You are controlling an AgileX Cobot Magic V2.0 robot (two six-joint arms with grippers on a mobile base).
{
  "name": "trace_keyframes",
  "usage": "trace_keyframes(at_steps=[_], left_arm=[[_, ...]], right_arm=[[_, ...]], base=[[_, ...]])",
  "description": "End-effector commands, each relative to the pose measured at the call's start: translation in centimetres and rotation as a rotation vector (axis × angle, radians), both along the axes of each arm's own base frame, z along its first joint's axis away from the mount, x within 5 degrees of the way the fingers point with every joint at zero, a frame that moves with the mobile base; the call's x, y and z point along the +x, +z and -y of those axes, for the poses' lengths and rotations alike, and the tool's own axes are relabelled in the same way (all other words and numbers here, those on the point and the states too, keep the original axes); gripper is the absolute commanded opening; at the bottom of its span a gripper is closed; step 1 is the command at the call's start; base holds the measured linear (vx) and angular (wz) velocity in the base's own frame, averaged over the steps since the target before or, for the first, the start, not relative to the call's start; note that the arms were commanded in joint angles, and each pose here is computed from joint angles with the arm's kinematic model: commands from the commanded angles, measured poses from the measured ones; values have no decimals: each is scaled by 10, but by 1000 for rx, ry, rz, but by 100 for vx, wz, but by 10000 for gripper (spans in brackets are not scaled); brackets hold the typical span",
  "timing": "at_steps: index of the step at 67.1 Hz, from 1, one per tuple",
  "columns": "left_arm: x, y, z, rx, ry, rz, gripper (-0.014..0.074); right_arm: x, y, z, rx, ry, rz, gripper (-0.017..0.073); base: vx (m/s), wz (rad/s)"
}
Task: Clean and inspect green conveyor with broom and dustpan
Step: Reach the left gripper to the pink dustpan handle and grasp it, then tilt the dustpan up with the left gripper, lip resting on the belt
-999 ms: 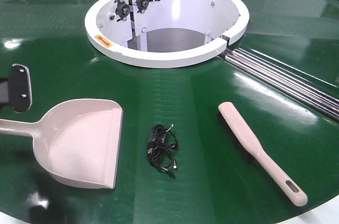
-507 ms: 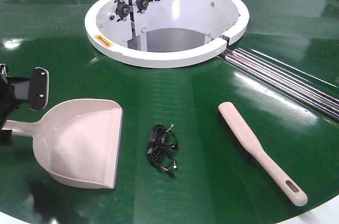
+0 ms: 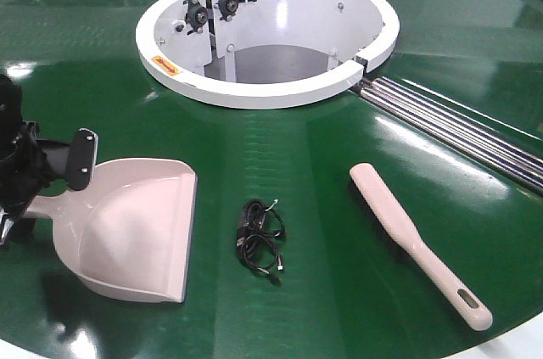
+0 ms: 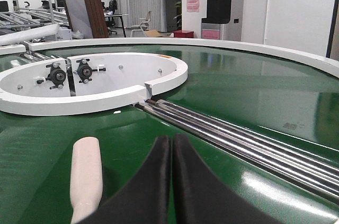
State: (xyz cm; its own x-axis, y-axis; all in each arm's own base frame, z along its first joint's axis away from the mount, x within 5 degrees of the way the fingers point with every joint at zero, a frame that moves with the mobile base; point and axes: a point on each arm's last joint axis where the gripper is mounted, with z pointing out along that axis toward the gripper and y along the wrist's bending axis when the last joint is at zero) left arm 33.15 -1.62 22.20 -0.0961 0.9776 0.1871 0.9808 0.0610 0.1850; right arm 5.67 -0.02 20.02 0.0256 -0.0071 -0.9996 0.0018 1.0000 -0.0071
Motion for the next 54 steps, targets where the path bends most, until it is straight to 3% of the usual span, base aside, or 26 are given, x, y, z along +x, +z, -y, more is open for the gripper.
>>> trace_keyframes(at_steps=[1,13,27,48,54], left_arm=[[6,18,0,18,-29,96,584],[10,11,-8,28,-19,87,532],[15,3,-10,40,-50,80,398],[13,6,-11,45,-66,83,27],[11,12,-11,51,-67,89,-8]], right_arm=[[-1,6,0,-13,-4,78,-8],[-1,6,0,-13,-4,78,-8],[-1,6,0,-13,-4,78,-8],[-1,6,0,-13,-4,78,-8],[-1,6,0,-13,-4,78,-8]], base=[[0,0],[0,0],[0,0],[0,0],[0,0]])
